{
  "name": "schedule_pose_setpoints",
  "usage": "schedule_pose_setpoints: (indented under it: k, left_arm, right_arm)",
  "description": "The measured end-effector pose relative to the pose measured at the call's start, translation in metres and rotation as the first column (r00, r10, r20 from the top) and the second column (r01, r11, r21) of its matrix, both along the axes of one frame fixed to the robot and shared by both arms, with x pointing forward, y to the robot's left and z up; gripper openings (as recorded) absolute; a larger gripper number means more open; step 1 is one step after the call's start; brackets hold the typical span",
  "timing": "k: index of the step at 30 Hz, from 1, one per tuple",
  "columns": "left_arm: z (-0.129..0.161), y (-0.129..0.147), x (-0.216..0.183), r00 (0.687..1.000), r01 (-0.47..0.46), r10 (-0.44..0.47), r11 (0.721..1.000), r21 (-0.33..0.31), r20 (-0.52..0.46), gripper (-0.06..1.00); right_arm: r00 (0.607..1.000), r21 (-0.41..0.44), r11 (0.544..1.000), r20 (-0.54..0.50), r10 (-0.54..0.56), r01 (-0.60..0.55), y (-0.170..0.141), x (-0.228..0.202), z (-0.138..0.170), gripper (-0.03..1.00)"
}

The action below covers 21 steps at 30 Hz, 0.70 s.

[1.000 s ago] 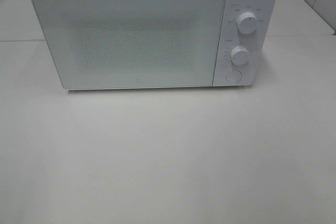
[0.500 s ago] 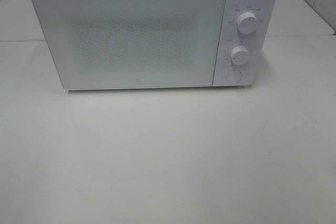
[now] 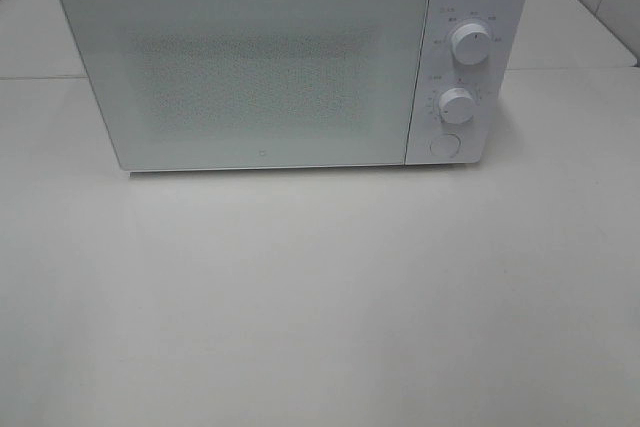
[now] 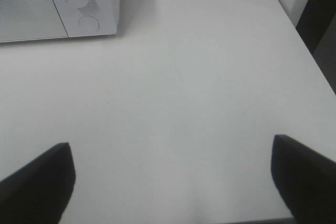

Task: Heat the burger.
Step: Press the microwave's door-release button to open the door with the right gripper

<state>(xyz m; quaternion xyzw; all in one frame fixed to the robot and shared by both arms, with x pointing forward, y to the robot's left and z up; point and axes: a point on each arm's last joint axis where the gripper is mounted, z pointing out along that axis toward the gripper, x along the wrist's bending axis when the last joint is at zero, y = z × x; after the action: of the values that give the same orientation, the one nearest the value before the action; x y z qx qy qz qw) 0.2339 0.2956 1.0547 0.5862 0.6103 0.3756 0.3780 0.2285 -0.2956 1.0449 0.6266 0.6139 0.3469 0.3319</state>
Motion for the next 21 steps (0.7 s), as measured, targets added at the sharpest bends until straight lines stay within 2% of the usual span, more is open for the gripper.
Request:
schedule_pose_setpoints:
  k: [8,10,12,13,15,16,17,18,19,20,21]
  left_arm:
    - [0.000,0.000,0.000,1.000,0.000,0.000,1.000,0.000,0.000,0.99]
    - [0.000,0.000,0.000,1.000,0.000,0.000,1.000,0.000,0.000,0.99]
    - [0.000,0.000,0.000,1.000,0.000,0.000,1.000,0.000,0.000,0.99]
    - [0.000,0.000,0.000,1.000,0.000,0.000,1.000,0.000,0.000,0.99]
    - [0.000,0.000,0.000,1.000,0.000,0.000,1.000,0.000,0.000,0.99]
    - [0.000,0.000,0.000,1.000,0.000,0.000,1.000,0.000,0.000,0.99]
    - [0.000,0.000,0.000,1.000,0.000,0.000,1.000,0.000,0.000,0.99]
    - [0.000,0.000,0.000,1.000,0.000,0.000,1.000,0.000,0.000,0.99]
    - [0.000,0.000,0.000,1.000,0.000,0.000,1.000,0.000,0.000,0.99]
    - [0.000,0.000,0.000,1.000,0.000,0.000,1.000,0.000,0.000,0.99]
    - [0.000,0.000,0.000,1.000,0.000,0.000,1.000,0.000,0.000,0.99]
  right_arm:
    - [1.000,-0.020,1.000,0.017,0.009,-0.009,0.000,0.010,0.009,0.98]
    - [0.996,-0.026,1.000,0.084,0.007,-0.005,-0.001,0.022,0.019,0.95]
    - [0.994,-0.028,1.000,0.106,0.007,-0.004,-0.001,0.027,0.022,0.94]
    - [0.986,-0.030,1.000,0.164,0.006,-0.001,-0.002,0.036,0.029,0.88]
    - [0.984,-0.033,0.999,0.180,0.007,-0.001,-0.002,0.042,0.032,0.85]
    - [0.974,-0.047,0.999,0.225,0.011,0.000,-0.002,0.054,0.038,0.71]
    - [0.974,-0.047,0.999,0.225,0.011,0.000,-0.002,0.054,0.038,0.71]
    - [0.971,-0.048,0.999,0.240,0.011,0.001,-0.003,0.062,0.041,0.63]
    - [0.964,-0.053,0.999,0.264,0.011,0.003,-0.003,0.077,0.045,0.47]
    - [0.964,-0.053,0.999,0.264,0.011,0.003,-0.003,0.077,0.045,0.47]
    - [0.963,-0.056,0.998,0.271,0.010,0.006,-0.004,0.086,0.046,0.38]
